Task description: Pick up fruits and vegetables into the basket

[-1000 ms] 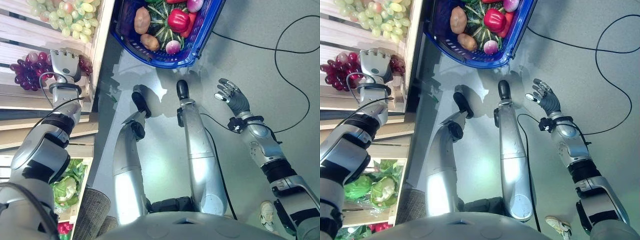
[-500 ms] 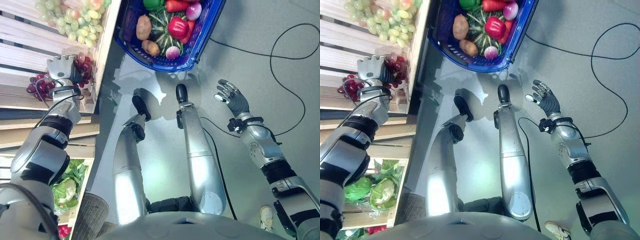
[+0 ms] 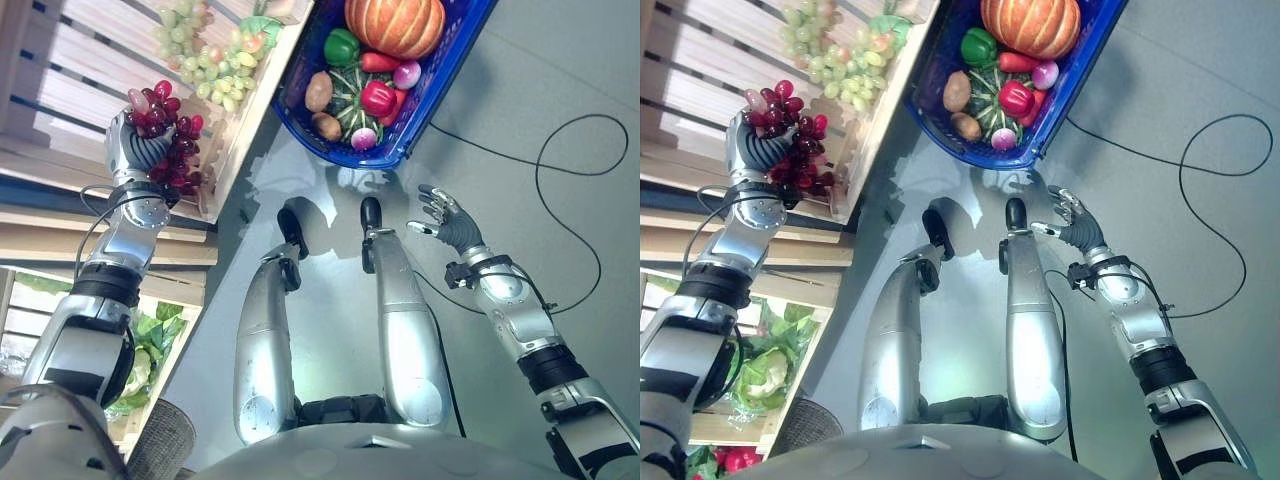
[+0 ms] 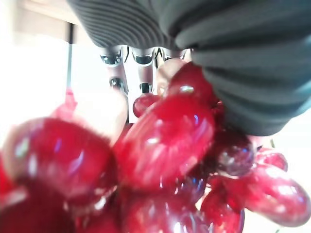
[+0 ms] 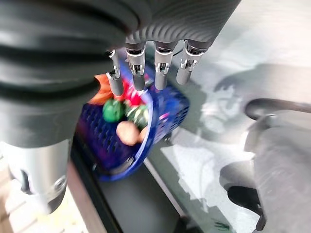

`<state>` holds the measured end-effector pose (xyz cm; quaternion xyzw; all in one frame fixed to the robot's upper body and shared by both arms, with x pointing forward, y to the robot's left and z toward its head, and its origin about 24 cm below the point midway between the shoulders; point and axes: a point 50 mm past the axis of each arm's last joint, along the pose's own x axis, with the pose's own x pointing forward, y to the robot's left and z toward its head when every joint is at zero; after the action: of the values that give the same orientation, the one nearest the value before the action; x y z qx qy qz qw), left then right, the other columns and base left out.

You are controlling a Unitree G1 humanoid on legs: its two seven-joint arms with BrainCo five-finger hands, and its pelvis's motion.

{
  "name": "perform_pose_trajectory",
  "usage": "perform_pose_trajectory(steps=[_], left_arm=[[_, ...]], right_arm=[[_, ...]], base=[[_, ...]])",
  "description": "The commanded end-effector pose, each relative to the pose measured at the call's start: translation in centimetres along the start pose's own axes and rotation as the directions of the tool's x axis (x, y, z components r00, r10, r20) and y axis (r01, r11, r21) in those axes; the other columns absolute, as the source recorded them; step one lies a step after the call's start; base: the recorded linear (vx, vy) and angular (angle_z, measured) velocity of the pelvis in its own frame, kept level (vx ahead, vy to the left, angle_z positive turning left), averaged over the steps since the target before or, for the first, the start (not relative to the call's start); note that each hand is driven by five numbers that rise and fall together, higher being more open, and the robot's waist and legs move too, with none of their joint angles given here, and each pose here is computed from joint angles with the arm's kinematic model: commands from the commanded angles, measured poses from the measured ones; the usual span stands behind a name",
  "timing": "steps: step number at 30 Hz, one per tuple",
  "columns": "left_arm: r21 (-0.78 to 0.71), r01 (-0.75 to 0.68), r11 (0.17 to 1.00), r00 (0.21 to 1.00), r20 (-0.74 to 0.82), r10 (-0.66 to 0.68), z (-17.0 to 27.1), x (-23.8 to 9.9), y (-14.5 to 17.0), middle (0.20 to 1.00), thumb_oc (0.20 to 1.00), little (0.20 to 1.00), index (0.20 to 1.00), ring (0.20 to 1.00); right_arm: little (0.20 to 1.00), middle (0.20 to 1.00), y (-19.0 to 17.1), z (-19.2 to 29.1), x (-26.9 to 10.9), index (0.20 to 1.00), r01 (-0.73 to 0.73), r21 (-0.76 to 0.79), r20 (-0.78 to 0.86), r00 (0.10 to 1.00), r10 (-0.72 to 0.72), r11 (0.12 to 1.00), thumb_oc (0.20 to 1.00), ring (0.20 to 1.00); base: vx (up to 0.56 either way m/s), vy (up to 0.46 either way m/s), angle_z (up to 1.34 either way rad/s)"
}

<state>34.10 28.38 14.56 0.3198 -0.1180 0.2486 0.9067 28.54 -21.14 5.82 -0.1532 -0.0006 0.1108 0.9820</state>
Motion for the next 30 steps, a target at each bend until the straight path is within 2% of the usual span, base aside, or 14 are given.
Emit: perform_pose_trajectory(steps=[1, 7, 10, 19, 24, 30], left_arm=[[-0.162, -0.066, 0.985, 0.991, 0.101, 0.084, 1.7, 0.4, 2.6, 0.2, 0.2, 0.2, 0.2, 0.2], [-0.307, 0.006, 0.952, 0.982, 0.179, 0.052, 3.3, -0.4, 2.7, 0.2, 0.2, 0.2, 0.2, 0.2], [-0.421, 0.127, 0.898, 0.966, 0.257, -0.016, 5.0, -1.2, 2.0, 0.2, 0.2, 0.2, 0.2, 0.2], [-0.476, 0.315, 0.821, 0.903, 0.418, -0.104, 8.4, -2.9, 0.7, 0.2, 0.2, 0.2, 0.2, 0.2], [-0.497, 0.401, 0.769, 0.867, 0.479, -0.142, 9.7, -3.3, 0.3, 0.2, 0.2, 0.2, 0.2, 0.2], [-0.526, 0.53, 0.665, 0.803, 0.564, -0.194, 12.2, -3.9, -0.8, 0.2, 0.2, 0.2, 0.2, 0.2]], right_arm=[[1.0, 1.0, 1.3, 2.4, 0.2, 1.0, -0.052, -0.086, 0.095, 0.994, 0.06, 0.995, 1.0, 1.0], [1.0, 1.0, 0.8, 4.1, 0.8, 1.0, -0.022, -0.217, 0.134, 0.99, 0.052, 0.976, 1.0, 1.0], [1.0, 1.0, 1.0, 6.3, 1.7, 1.0, -0.011, -0.264, 0.185, 0.981, 0.062, 0.964, 1.0, 1.0], [1.0, 1.0, 1.6, 9.0, 3.3, 1.0, 0.074, -0.386, 0.226, 0.974, 0.016, 0.92, 1.0, 1.0], [1.0, 1.0, 2.4, 9.8, 4.2, 1.0, 0.056, -0.402, 0.21, 0.977, 0.032, 0.914, 1.0, 1.0], [1.0, 1.0, 4.5, 11.1, 5.5, 1.0, 0.013, -0.418, 0.21, 0.974, 0.083, 0.908, 1.0, 1.0]], base=[[-0.06, -0.054, 0.07], [0.0, -0.031, 0.12], [0.01, -0.008, 0.02], [0.0, -0.003, 0.01], [0.0, 0.0, 0.0], [0.02, -0.024, 0.05]])
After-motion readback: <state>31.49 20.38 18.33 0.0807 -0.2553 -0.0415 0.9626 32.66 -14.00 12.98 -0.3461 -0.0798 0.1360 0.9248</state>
